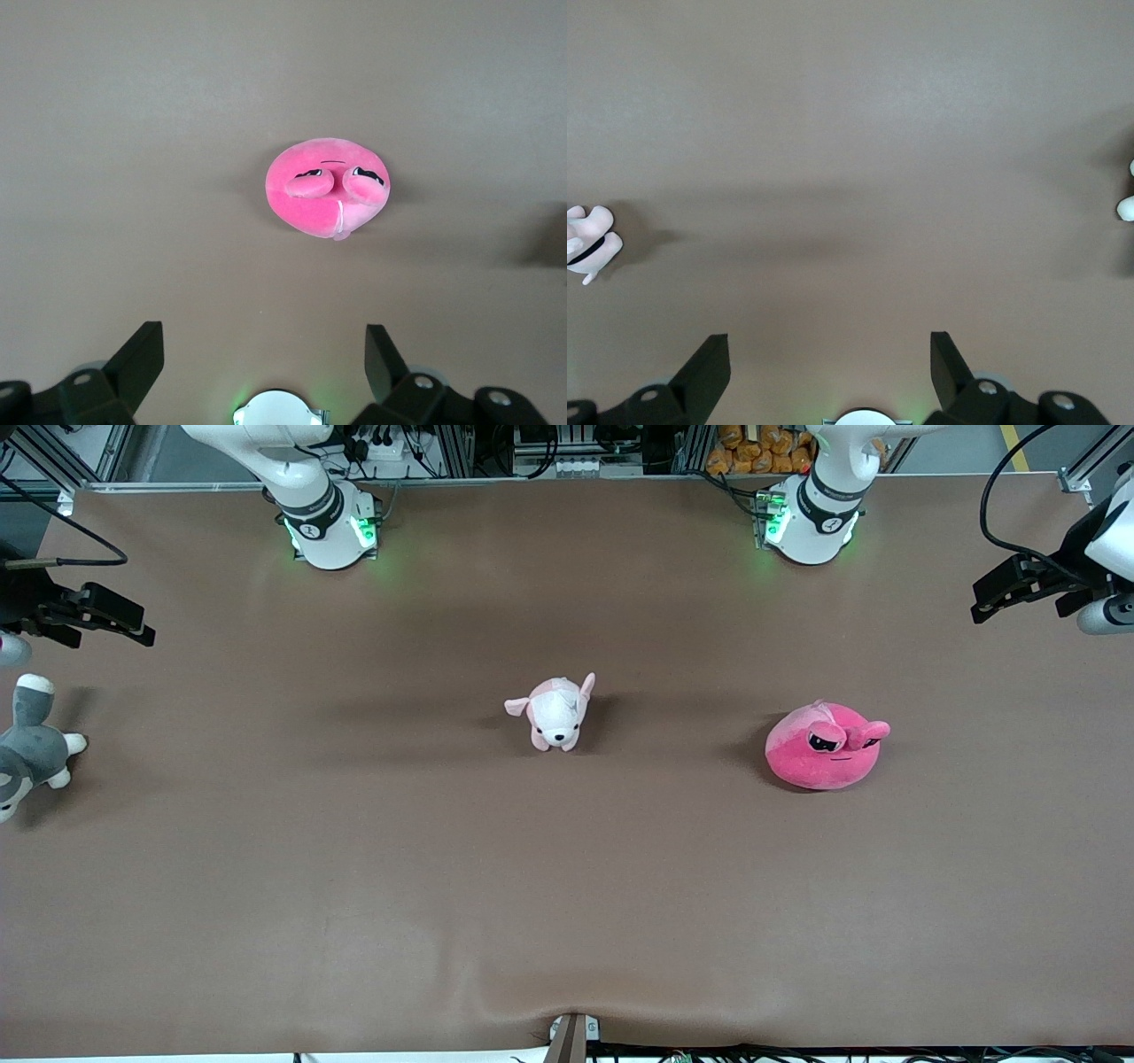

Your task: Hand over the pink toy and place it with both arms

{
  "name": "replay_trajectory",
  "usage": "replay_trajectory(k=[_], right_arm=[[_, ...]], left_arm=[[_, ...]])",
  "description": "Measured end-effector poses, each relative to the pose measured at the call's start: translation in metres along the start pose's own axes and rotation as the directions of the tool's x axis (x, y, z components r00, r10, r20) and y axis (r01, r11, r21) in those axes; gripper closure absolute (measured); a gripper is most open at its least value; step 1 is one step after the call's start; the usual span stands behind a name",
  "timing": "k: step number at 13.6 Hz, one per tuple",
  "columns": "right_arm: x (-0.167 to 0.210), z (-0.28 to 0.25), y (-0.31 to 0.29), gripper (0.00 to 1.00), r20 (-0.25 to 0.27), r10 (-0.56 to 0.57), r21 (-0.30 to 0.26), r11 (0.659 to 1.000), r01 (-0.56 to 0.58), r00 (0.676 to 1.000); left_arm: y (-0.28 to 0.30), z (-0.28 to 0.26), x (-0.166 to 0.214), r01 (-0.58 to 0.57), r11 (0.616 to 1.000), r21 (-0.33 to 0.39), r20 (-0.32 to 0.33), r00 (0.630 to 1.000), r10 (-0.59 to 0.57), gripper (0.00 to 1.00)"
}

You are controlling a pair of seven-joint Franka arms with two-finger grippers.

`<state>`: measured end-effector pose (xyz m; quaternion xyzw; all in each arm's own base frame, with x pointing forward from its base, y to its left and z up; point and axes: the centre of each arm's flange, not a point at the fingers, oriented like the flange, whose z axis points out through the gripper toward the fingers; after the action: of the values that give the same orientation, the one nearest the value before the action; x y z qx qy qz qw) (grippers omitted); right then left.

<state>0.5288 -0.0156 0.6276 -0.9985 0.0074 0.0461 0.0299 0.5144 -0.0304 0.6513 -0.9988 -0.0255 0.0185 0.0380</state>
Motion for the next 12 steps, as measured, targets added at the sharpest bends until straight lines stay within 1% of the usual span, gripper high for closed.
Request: replay_trajectory(k=[9,11,12], right_arm=[[0.000,0.000,0.000,0.00,0.001,0.000,0.000,1.000,0.000,1.000],[0.000,0.000,0.000,0.00,0.001,0.000,0.000,1.000,0.000,1.000],[0.000,0.000,0.000,0.00,0.001,0.000,0.000,1.000,0.000,1.000]], left_arm=[[0.003,0.028,0.015,-0.004,1.000,0.004,0.067,0.998,0.003,0.00],[0.004,0.039,0.021,0.025,1.000,0.007,0.087,0.996,-0.025,0.00],[0.004,0.046,0.024,0.063,0.998,0.011,0.096,0.993,-0.064,0.00]])
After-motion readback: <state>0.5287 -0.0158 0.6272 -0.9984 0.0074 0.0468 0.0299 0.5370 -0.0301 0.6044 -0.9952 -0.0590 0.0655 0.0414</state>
